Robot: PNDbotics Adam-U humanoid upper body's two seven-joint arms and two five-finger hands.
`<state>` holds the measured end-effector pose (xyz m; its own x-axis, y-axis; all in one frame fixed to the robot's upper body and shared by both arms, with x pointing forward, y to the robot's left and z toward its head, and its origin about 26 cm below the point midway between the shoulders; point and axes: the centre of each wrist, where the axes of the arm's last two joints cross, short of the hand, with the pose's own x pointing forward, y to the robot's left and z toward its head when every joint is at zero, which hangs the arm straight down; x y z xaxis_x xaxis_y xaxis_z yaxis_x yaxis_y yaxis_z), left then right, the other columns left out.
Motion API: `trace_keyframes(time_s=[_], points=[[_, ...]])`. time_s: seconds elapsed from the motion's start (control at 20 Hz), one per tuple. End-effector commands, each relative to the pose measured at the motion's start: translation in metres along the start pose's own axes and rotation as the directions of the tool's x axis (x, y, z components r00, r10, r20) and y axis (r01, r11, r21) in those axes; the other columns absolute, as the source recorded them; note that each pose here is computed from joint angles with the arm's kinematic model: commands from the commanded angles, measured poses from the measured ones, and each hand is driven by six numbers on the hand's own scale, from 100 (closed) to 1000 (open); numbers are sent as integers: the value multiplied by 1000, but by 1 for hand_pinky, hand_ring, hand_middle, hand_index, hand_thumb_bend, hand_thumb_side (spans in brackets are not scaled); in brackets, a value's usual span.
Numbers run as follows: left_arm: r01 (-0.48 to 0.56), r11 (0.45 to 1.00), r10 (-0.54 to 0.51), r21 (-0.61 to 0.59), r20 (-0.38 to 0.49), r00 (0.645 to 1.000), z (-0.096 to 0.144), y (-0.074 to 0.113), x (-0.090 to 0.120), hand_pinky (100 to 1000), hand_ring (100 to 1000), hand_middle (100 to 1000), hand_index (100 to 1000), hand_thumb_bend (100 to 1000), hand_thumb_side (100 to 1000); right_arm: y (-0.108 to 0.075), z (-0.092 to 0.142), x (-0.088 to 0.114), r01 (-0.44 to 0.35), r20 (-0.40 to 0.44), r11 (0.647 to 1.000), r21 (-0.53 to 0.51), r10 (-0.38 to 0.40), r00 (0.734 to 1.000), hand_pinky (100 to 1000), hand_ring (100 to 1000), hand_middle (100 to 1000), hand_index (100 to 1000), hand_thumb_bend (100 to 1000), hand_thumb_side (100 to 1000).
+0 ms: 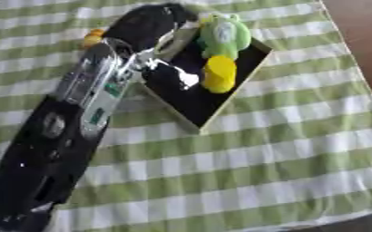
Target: Pick up objects on the table and place them in the box.
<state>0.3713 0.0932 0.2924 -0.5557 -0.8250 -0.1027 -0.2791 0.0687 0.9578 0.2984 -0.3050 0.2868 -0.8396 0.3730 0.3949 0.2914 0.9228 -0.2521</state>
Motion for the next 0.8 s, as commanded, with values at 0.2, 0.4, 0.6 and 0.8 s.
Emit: trace_keyframes(time_s=[0.2,0.4,0.6,0.8], points=[[75,994,-57,84,-205,977,32,68,-74,918,883,835,920,478,423,-10,-5,6,-38,31,999,-1,38,999,911,844,711,802,100,610],[31,1000,-29,3,-306,952,26,64,-113,915,881,830,920,516,442,-9,-6,7,-42,34,999,8,42,999,911,844,712,802,100,607],[-11,999,-1,-33,-359,933,19,52,-132,914,880,828,920,544,466,-9,-9,8,-43,48,999,22,42,998,911,845,713,803,100,605],[-48,997,19,-66,-376,927,12,42,-140,911,878,823,914,580,474,-7,-13,11,-40,64,999,32,38,997,911,844,713,803,100,605]])
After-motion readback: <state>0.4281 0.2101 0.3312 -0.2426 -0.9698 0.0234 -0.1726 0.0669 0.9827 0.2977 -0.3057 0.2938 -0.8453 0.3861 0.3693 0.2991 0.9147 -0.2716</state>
